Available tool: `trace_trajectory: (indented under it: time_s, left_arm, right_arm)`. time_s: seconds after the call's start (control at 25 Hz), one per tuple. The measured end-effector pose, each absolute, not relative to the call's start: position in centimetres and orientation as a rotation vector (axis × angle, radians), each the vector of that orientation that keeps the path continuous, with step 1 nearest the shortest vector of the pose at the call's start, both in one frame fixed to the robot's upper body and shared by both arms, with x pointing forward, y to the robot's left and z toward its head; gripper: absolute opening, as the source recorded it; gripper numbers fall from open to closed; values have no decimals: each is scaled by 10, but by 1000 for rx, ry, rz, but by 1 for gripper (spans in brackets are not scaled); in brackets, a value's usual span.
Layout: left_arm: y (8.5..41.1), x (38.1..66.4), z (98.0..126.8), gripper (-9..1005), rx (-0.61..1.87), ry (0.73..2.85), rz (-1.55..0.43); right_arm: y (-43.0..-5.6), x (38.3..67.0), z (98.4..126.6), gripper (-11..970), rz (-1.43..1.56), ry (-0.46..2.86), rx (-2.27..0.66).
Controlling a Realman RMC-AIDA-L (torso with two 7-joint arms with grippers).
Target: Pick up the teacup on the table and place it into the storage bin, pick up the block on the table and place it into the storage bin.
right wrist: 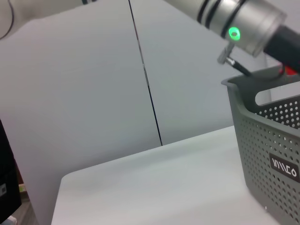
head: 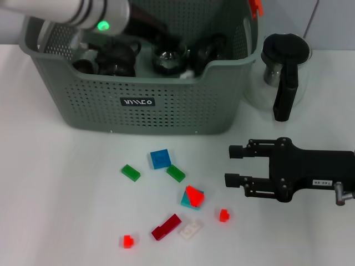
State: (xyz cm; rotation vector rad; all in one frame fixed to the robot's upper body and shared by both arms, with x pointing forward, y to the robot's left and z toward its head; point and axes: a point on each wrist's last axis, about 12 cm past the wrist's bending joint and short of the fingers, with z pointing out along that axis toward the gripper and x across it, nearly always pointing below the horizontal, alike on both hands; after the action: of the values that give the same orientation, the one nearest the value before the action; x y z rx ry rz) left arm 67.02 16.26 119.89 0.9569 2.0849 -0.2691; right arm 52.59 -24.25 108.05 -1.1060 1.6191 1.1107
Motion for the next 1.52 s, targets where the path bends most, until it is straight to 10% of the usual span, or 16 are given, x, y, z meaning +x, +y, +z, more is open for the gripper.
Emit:
trace_trajectory:
  time_s: [0.44, 0.92, 1.52]
  left_arm:
    - [242, 603, 1243, 693, 664, 1780, -712]
    - [323, 513, 1162, 749, 1099, 1733, -626]
    - [304, 484, 1080, 711, 1387, 1729, -746]
  right_arm:
    - [-244, 525, 1082, 644, 1118, 1611, -1102]
    - [-247, 526, 1082, 645, 1114, 1614, -1095]
    - [-249, 526, 1081, 645, 1098, 1626, -1080]
